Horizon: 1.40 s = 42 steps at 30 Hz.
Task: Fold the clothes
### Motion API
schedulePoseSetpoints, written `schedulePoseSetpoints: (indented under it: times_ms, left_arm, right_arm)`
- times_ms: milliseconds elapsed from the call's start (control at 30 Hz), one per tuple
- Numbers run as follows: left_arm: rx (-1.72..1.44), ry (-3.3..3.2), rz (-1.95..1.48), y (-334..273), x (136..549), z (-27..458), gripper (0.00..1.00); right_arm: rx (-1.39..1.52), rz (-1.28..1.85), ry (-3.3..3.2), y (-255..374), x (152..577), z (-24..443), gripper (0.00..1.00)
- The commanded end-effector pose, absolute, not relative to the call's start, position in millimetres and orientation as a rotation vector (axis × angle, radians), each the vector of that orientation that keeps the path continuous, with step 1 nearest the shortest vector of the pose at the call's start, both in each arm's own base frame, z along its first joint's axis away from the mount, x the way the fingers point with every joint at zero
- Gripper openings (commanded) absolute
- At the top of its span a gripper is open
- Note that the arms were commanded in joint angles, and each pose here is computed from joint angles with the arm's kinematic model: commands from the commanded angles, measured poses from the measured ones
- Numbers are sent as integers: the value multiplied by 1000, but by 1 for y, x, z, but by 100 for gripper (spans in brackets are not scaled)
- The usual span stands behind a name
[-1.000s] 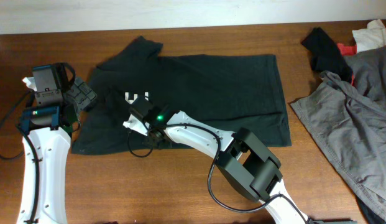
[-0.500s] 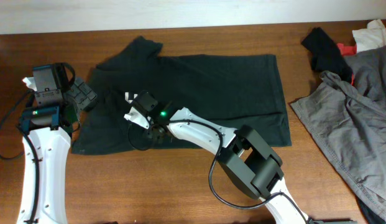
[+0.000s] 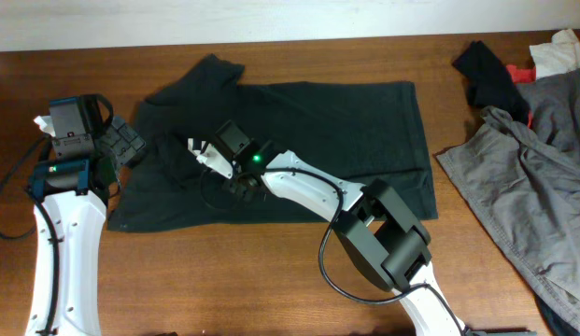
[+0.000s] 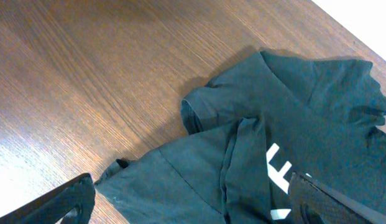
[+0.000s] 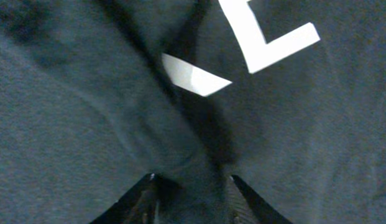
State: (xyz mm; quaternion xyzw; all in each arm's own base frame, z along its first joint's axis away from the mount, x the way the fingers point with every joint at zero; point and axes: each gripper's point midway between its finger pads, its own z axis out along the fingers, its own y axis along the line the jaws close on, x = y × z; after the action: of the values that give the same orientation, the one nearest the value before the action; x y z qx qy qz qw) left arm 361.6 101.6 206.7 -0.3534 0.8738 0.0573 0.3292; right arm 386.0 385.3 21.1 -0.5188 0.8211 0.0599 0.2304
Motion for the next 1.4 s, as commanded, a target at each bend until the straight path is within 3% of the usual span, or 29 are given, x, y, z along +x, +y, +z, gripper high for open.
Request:
schedulePoseSetpoints:
  times_ms: [0, 267, 333, 400, 667, 1100, 1300, 1367]
  left_arm:
    - [-928, 2265, 164, 105, 362, 214, 99]
    - [-928, 2265, 164, 105, 362, 214, 99]
    - [-928, 2265, 164, 105, 362, 214, 99]
    - [-928, 2265, 164, 105, 362, 214, 99]
    - [-928, 2265, 164, 105, 362, 214, 99]
    - [-928, 2265, 164, 105, 362, 214, 99]
    - [-928, 2265, 164, 105, 362, 214, 99]
    - [-928, 2265, 164, 105, 362, 214, 99]
  right_arm:
    - [-1409, 143, 2270, 382, 392, 15, 43]
    - [-1394, 149, 2247, 386, 397, 16, 42]
    - [-1387, 153, 2235, 388, 399, 18, 27]
    - [-1385, 154, 2231, 389, 400, 18, 21]
    - [-1359, 137, 2221, 387, 408, 21, 18]
    - [-1268, 123, 2259, 360, 435, 22, 19]
    - [-1157, 155, 2261, 363, 447, 31, 22]
    - [-1058, 184, 2291, 360, 453, 41, 29]
